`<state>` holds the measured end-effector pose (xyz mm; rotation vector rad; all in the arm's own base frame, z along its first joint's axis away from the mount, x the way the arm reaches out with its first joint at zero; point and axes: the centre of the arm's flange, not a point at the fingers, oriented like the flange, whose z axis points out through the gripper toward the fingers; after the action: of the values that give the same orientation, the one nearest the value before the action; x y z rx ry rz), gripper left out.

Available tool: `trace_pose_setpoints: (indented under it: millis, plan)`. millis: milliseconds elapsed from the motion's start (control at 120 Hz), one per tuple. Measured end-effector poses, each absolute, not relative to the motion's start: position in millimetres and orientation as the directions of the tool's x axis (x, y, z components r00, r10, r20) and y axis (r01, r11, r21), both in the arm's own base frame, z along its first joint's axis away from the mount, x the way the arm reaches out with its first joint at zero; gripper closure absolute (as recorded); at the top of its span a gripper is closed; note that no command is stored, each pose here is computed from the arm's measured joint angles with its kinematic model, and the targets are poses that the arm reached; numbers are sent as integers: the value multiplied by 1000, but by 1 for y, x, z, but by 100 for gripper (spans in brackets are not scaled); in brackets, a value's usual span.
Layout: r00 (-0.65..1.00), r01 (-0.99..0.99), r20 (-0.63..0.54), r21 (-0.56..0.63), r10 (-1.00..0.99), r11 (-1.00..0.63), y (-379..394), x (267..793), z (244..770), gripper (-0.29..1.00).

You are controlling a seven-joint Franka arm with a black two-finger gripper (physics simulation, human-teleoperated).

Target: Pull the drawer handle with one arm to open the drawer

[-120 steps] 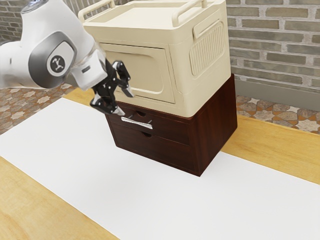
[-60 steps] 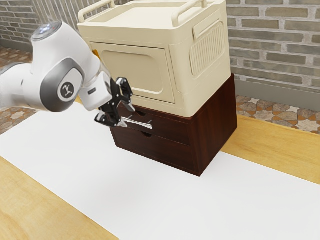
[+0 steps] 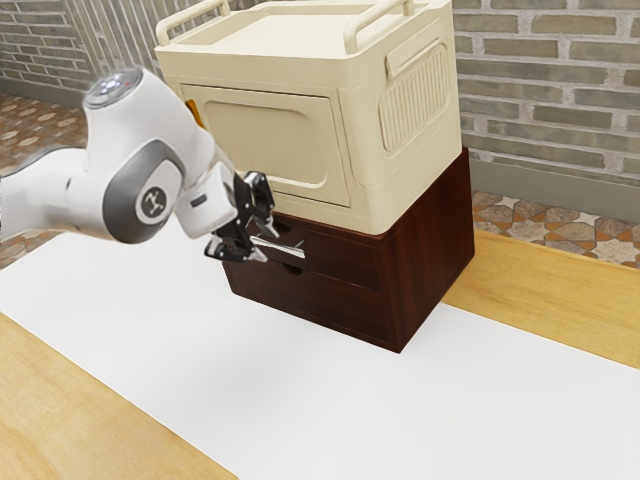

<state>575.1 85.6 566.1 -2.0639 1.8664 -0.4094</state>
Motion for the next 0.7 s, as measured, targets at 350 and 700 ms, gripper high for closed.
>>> trace_pose_setpoints:
  millis: [350,700]
  plan:
    - [104,-901,1,-423,-995,-95,83,572,557,57]
    - [93,-906,3,-414,-996,-86,67,554,554,59]
